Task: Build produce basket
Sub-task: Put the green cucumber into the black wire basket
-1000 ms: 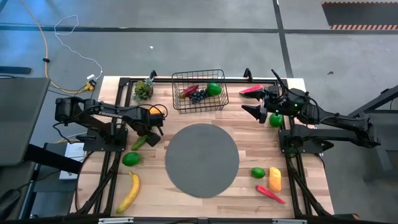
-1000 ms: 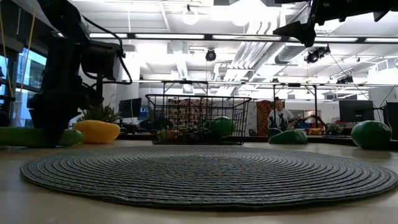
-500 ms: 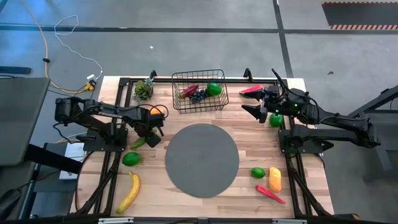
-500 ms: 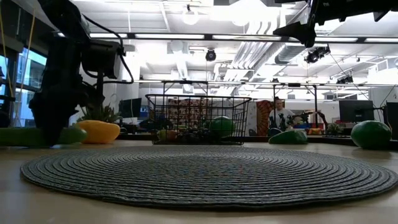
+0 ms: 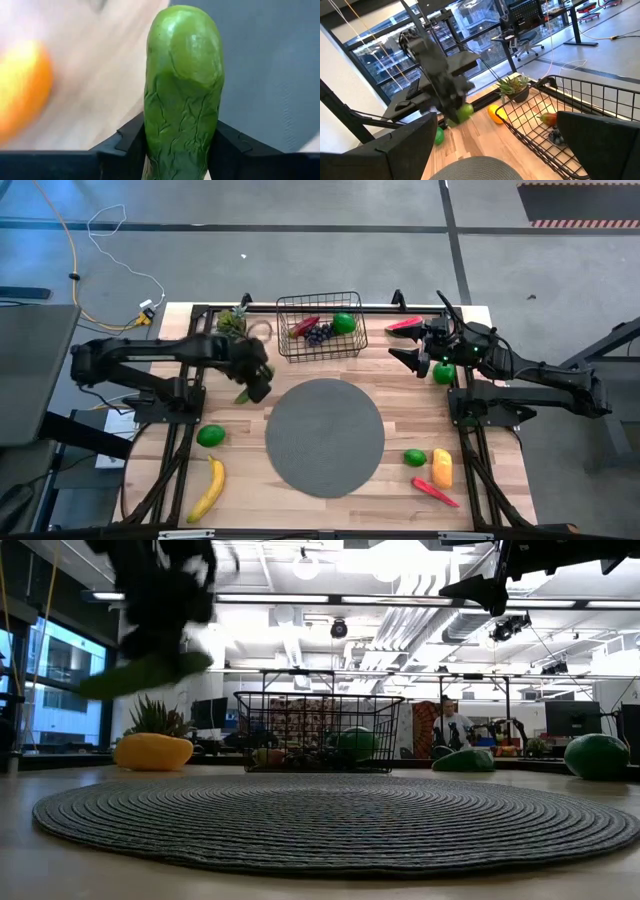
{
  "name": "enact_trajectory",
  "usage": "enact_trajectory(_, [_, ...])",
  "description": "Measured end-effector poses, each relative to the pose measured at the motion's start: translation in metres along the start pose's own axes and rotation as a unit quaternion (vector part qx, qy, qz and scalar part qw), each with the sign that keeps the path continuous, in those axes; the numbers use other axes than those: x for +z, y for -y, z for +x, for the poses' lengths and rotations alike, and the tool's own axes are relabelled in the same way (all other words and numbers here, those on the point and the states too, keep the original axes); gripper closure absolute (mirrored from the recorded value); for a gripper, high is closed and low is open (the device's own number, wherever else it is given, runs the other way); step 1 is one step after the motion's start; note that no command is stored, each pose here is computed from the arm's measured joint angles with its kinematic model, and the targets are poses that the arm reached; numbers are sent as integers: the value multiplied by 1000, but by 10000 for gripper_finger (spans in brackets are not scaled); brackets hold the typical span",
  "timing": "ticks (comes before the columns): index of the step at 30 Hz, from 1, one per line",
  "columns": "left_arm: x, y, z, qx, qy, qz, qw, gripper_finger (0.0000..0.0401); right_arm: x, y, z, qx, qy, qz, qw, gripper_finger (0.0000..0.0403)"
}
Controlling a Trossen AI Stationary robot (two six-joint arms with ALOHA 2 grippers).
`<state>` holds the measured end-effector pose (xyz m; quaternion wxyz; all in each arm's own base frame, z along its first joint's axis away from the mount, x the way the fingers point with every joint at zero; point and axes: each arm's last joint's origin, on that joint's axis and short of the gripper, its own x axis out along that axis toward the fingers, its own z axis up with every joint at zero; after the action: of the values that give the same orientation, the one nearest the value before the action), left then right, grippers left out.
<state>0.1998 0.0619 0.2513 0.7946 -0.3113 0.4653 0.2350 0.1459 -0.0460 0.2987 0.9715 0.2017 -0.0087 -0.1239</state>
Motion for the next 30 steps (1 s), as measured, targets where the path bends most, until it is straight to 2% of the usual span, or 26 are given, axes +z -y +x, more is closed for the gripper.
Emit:
enact_trajectory(2, [12,7,-22,-41,94,8,995,251,0,0,0,0,0,0,1000,13])
enact_trajectory(4, [21,14,-44,-91,200,19,975,251,0,0,0,0,0,0,1000,13])
enact_trajectory(7, [32,23,-76,-151,341,48,927,250,0,0,0,1,0,7,1000,13])
enact_trajectory(9, [37,28,-89,-161,409,62,896,250,0,0,0,1,0,16,1000,13])
enact_trajectory(11, [40,32,-96,-161,453,76,874,250,0,0,0,2,0,22,1000,13])
enact_trajectory(13, [41,36,-96,-155,463,88,868,250,0,0,0,2,1,22,1000,13])
enact_trajectory(16, [39,42,-78,-156,446,100,876,250,2,-1,0,6,8,16,1000,13])
enact_trajectory(19, [36,47,-52,-194,449,91,868,250,3,-2,0,9,17,3,1000,13])
enact_trajectory(21, [34,47,-43,-220,460,82,856,250,5,-2,0,11,22,-1,1000,13])
enact_trajectory(24, [33,46,-39,-241,474,65,844,250,5,-2,0,12,24,4,1000,13])
enact_trajectory(30, [33,46,-39,-239,479,71,842,250,5,-2,0,15,23,7,1000,13])
